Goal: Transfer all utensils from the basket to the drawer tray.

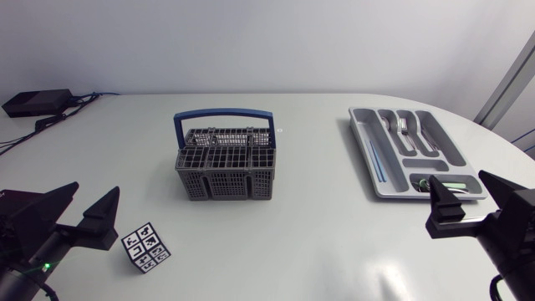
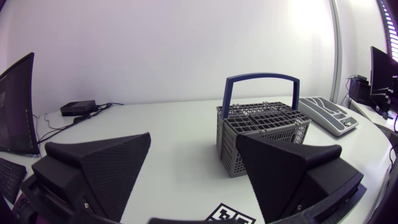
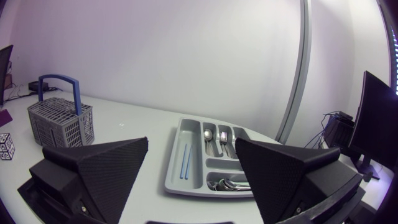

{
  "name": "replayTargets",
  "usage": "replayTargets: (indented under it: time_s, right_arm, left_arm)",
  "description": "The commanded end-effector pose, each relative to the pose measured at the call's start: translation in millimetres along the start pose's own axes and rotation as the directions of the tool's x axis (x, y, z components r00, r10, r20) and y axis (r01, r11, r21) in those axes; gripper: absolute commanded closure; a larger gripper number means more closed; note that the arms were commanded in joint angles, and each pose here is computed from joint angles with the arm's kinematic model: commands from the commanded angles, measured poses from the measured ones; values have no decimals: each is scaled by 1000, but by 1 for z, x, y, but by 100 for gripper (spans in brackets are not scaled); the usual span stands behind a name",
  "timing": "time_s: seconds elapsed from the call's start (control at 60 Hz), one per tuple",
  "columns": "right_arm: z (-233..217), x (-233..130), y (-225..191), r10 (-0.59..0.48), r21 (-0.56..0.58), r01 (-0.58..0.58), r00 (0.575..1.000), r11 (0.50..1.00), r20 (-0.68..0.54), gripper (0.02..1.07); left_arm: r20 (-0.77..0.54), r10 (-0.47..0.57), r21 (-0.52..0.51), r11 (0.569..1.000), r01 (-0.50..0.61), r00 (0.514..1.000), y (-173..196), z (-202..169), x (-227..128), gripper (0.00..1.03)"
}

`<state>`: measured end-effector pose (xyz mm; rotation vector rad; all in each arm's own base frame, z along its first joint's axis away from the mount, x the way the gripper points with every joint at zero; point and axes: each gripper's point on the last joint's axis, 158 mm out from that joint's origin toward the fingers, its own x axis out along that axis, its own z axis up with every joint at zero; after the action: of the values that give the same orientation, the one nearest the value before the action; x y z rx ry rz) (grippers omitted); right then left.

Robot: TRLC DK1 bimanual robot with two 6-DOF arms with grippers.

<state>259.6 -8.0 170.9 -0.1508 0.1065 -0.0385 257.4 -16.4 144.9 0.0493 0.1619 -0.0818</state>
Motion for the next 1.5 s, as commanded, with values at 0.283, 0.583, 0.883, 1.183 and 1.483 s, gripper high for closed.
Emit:
replayTargets:
  time_s: [0.283, 0.583, 0.883, 1.183, 1.483]
  right_arm:
    - [-21, -3, 9, 29, 148, -36, 998, 988, 51, 6]
    - [-21, -3, 9, 29, 148, -36, 998, 988, 51, 6]
    - [-21, -3, 9, 29, 148, -36, 998, 988, 51, 6]
    - [-21, -3, 9, 29, 148, -36, 998, 988, 51, 6]
    - [-21, -3, 9, 29, 148, -36, 998, 988, 51, 6]
  left_arm:
    - [64, 67, -55, 996, -63, 996, 13, -14, -1, 9]
    - [64, 67, -55, 996, -63, 996, 13, -14, -1, 8]
    - [64, 67, -55, 996, -63, 996, 13, -14, -1, 5]
    - [64, 67, -55, 996, -63, 996, 13, -14, -1, 4]
    - [64, 67, -55, 996, -63, 996, 13, -14, -1, 4]
